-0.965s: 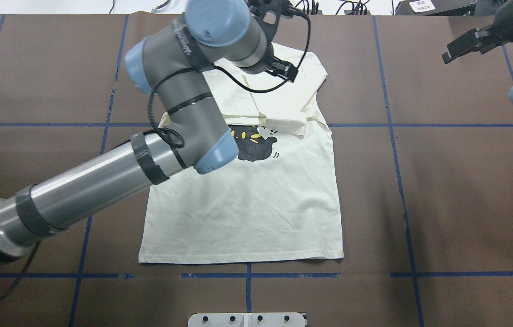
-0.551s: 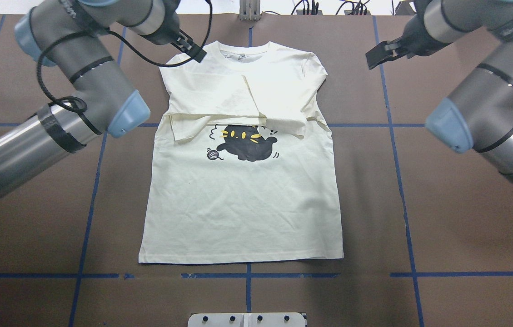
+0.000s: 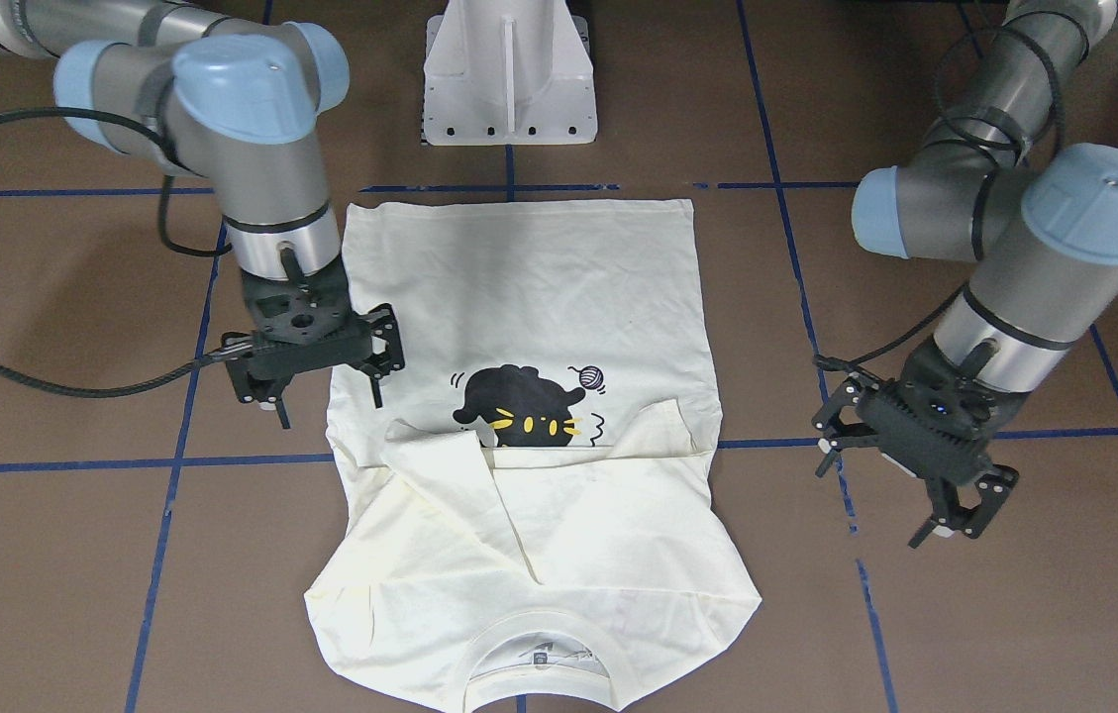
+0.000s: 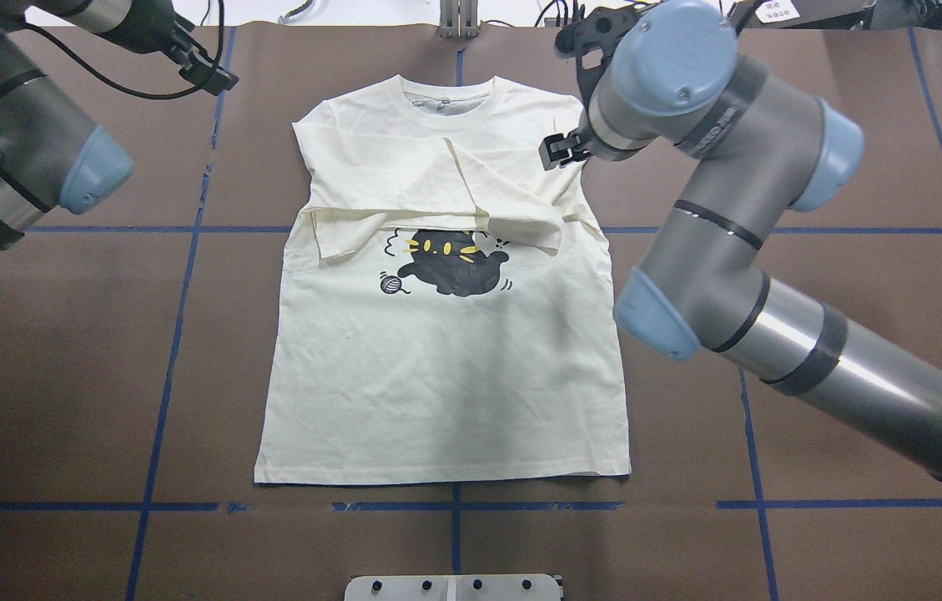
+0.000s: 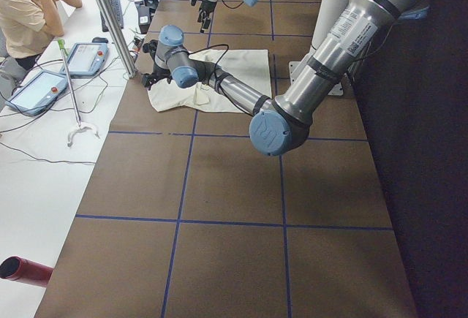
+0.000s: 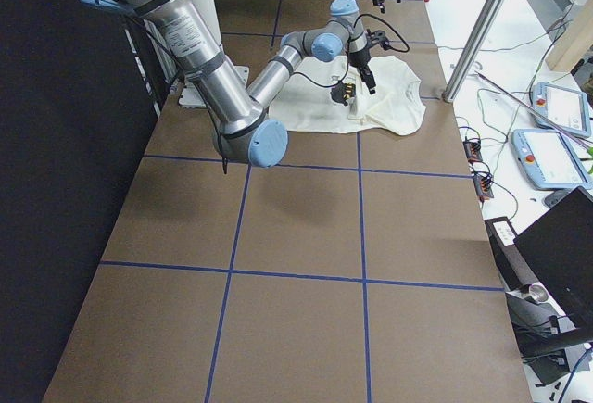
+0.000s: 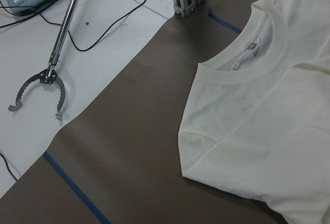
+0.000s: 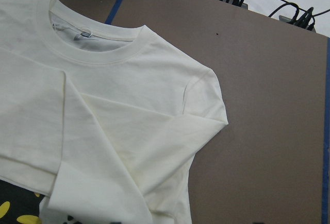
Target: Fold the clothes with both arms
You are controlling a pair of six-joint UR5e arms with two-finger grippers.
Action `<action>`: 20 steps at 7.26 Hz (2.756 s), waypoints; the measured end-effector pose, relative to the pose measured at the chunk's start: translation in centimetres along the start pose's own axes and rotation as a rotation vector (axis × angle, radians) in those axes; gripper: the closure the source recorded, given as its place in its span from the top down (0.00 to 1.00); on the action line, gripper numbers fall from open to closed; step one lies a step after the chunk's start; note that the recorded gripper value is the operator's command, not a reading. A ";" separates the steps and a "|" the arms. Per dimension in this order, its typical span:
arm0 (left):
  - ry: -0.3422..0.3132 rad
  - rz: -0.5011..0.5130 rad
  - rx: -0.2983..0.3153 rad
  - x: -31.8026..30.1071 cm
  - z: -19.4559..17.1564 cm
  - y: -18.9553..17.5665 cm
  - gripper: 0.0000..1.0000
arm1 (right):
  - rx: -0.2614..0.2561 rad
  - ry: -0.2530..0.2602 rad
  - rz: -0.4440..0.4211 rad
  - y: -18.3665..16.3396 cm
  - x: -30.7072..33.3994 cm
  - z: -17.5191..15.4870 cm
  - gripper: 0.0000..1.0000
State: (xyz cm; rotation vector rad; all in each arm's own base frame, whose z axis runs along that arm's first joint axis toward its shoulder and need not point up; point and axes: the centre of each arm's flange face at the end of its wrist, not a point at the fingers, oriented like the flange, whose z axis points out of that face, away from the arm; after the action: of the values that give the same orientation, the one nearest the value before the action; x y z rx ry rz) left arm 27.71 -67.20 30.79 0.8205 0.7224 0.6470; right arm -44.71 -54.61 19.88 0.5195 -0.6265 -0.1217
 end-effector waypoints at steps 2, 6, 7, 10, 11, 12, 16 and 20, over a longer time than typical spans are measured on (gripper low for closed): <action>0.003 0.001 0.000 -0.9 -0.2 1.2 1.00 | 0.058 0.055 -0.086 1.2 -5.9 2.1 0.84; 0.004 -0.008 -0.005 -1.1 -0.1 1.9 1.00 | 0.152 0.079 -0.170 2.9 -12.3 7.4 0.68; 0.003 -0.009 -0.006 -1.1 0.0 2.0 1.00 | 0.166 0.103 -0.184 3.5 -13.3 8.1 0.61; 0.004 -0.009 -0.006 -1.2 0.0 2.0 1.00 | 0.171 0.144 -0.234 5.1 -14.0 9.4 0.57; 0.004 -0.010 -0.007 -1.2 0.0 2.0 1.00 | 0.168 0.149 -0.245 5.5 -14.1 9.6 0.55; 0.004 -0.010 -0.006 -1.2 0.0 2.0 1.00 | 0.165 0.153 -0.255 5.7 -14.0 9.8 0.43; 0.004 -0.011 -0.007 -1.1 0.0 2.1 1.00 | 0.171 0.160 -0.248 4.5 -12.8 9.5 0.00; 0.005 -0.030 0.000 -0.9 -0.2 1.9 1.00 | 0.177 0.231 -0.178 0.5 -7.6 11.0 0.00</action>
State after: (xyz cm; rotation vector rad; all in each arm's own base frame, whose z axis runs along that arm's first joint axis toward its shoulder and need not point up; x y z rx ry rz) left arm 26.59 -66.83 32.54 0.8064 0.7380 0.6221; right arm -57.36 -56.94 23.68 0.7490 -0.3658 -0.1723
